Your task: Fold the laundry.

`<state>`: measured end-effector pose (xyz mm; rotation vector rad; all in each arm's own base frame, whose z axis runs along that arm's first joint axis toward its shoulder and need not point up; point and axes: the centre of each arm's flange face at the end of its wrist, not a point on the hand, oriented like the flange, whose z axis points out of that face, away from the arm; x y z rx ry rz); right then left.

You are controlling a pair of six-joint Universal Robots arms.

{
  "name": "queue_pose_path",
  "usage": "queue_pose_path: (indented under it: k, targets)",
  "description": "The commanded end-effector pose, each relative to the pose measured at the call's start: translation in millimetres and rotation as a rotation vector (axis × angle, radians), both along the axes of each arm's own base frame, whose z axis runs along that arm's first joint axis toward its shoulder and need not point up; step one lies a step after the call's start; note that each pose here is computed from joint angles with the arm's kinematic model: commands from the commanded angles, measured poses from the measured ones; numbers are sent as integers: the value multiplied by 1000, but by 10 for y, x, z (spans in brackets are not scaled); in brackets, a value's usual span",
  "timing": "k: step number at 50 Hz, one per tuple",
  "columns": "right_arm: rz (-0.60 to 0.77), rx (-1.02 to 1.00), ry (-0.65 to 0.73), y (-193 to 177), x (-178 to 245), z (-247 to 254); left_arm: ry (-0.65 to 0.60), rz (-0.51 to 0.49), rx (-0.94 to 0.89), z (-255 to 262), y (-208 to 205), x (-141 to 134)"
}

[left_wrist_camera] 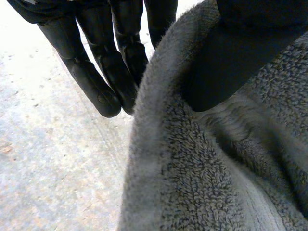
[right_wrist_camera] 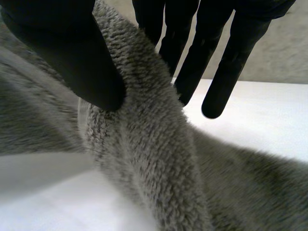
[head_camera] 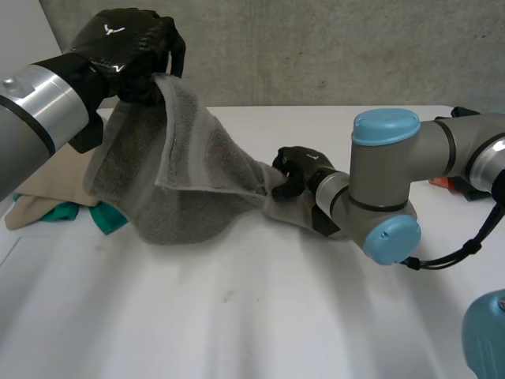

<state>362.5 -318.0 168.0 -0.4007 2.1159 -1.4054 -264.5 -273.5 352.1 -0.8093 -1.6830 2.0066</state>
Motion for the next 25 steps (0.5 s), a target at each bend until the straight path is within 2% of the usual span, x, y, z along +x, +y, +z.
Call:
queue_pose_path:
  k: [1,8,13,16,21,25]
  targets:
    - [-94,-98,9,-286,-272,330,-7,58,10,-15,-74,174]
    - [-117,-373,98,-477,-862,1271,-62,175,10,-109,-292,509]
    - [-152,-478,155,-645,-1391,1702,-189,257,52,-393,-534,842]
    - [-156,-452,165,-684,-1514,1711,-249,232,100,-558,-564,893]
    - [-60,-334,220,-630,-1347,1383,-384,57,210,-999,-517,687]
    - [-54,-356,292,-696,-1251,1216,-468,17,203,-1208,-659,557]
